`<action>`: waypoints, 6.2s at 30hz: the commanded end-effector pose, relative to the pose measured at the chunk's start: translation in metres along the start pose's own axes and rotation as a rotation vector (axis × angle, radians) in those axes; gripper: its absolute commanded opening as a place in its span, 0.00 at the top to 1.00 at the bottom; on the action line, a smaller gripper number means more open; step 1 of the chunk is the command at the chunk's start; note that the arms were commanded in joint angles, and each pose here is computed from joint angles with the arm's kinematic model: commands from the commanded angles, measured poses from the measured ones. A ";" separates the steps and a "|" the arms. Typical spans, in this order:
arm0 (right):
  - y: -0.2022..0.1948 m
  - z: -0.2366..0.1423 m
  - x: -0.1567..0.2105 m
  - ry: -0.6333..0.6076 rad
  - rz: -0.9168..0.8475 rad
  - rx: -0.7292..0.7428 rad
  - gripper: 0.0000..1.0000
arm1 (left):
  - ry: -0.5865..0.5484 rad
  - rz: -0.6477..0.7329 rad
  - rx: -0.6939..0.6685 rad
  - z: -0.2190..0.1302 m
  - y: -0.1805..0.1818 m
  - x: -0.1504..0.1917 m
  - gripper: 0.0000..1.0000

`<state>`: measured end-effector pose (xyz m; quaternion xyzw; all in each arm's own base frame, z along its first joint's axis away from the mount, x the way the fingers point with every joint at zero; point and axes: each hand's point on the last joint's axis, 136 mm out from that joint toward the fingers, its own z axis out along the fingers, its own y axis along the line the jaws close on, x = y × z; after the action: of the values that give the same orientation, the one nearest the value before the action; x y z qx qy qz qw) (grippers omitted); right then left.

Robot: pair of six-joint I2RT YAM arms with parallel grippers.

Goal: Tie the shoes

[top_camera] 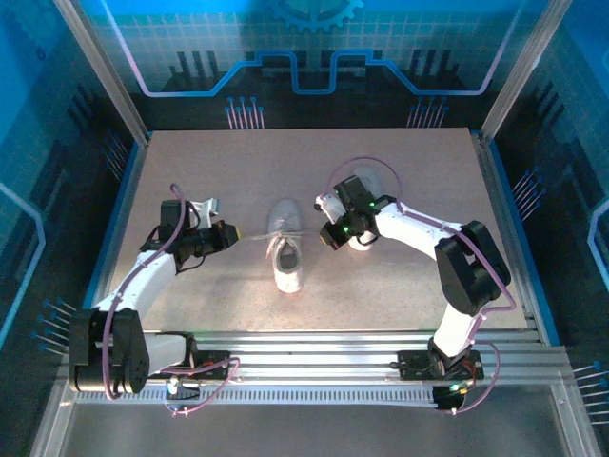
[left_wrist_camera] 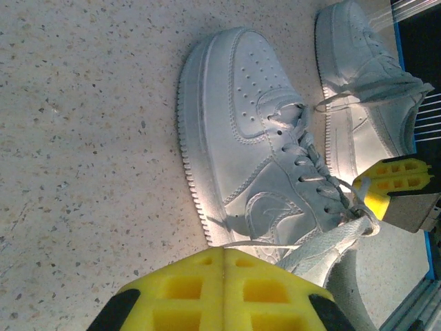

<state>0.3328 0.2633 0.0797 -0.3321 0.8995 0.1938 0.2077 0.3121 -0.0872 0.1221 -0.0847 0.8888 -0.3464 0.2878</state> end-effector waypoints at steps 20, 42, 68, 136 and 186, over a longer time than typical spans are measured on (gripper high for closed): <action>-0.030 -0.009 0.026 0.113 0.153 0.072 1.00 | 0.008 -0.241 -0.035 0.001 0.050 0.011 1.00; -0.055 -0.047 0.037 0.237 0.079 0.245 1.00 | 0.012 -0.259 -0.018 0.004 0.053 0.013 1.00; -0.014 -0.083 -0.030 -0.016 0.050 0.051 0.46 | -0.052 -0.087 -0.016 -0.028 0.016 -0.023 0.60; 0.082 0.039 -0.079 0.105 -0.147 -0.052 0.76 | 0.053 -0.425 0.274 0.090 -0.024 0.030 0.62; 0.085 0.010 -0.109 0.081 -0.043 -0.180 0.59 | 0.148 1.033 0.265 0.038 -0.043 0.005 0.62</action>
<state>0.3483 0.3887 0.1082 -0.3885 0.8819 0.2439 0.1089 0.3418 -0.1391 0.1414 0.3091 0.8210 -0.2943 0.3792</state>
